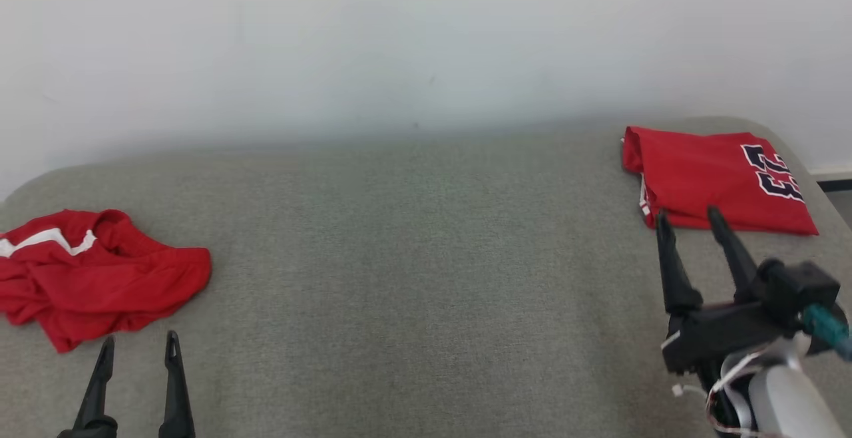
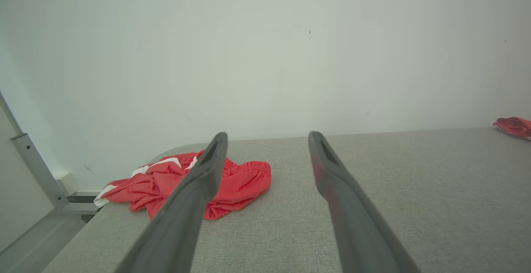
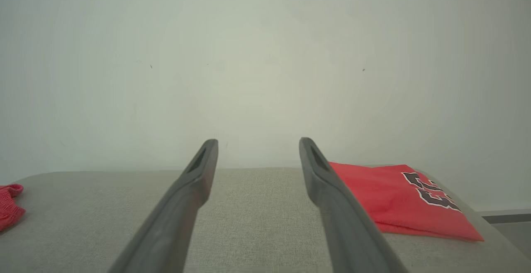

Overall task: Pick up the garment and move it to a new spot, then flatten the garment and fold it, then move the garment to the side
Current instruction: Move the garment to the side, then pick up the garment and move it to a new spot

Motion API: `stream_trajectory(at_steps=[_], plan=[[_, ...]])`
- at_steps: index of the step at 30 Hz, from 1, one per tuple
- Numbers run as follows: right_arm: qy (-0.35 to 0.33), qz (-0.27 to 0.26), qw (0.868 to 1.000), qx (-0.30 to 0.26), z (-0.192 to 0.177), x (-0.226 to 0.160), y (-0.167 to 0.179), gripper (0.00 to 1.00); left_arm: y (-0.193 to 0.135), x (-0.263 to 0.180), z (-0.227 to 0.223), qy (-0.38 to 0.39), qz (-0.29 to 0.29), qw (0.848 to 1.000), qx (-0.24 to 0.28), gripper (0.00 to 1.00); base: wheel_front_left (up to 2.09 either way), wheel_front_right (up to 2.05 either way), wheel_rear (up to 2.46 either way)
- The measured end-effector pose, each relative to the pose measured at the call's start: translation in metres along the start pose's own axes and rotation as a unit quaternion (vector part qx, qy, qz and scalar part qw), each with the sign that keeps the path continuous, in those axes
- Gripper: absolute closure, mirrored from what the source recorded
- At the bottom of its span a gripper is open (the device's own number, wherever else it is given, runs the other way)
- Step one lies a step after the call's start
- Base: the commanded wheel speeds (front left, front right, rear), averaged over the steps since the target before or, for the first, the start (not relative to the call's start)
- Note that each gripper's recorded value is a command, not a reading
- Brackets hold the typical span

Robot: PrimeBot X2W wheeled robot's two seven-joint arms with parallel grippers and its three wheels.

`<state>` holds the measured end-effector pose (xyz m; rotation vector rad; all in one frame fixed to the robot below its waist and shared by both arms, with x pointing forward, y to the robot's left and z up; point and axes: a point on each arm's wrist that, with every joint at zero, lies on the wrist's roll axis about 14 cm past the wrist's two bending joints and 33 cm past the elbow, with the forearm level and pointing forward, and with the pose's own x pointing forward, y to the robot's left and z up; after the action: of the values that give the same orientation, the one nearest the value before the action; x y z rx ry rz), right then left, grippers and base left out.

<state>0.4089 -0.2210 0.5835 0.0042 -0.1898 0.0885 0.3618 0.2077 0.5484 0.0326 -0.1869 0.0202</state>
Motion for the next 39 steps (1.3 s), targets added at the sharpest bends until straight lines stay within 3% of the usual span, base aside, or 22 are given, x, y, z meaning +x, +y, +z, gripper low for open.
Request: stream_trajectory(at_steps=[13,39], plan=[[0.033,-0.019,0.998,0.051,-0.028,-0.042,0.025,0.00,0.029,-0.021,-0.007,0.034,0.033,0.998,0.029,0.00,0.00,0.00,0.00],[0.096,0.004,0.993,0.070,-0.057,-0.060,0.057,0.00,0.029,-0.033,-0.005,0.058,0.020,0.998,0.024,0.00,0.00,0.00,0.00]])
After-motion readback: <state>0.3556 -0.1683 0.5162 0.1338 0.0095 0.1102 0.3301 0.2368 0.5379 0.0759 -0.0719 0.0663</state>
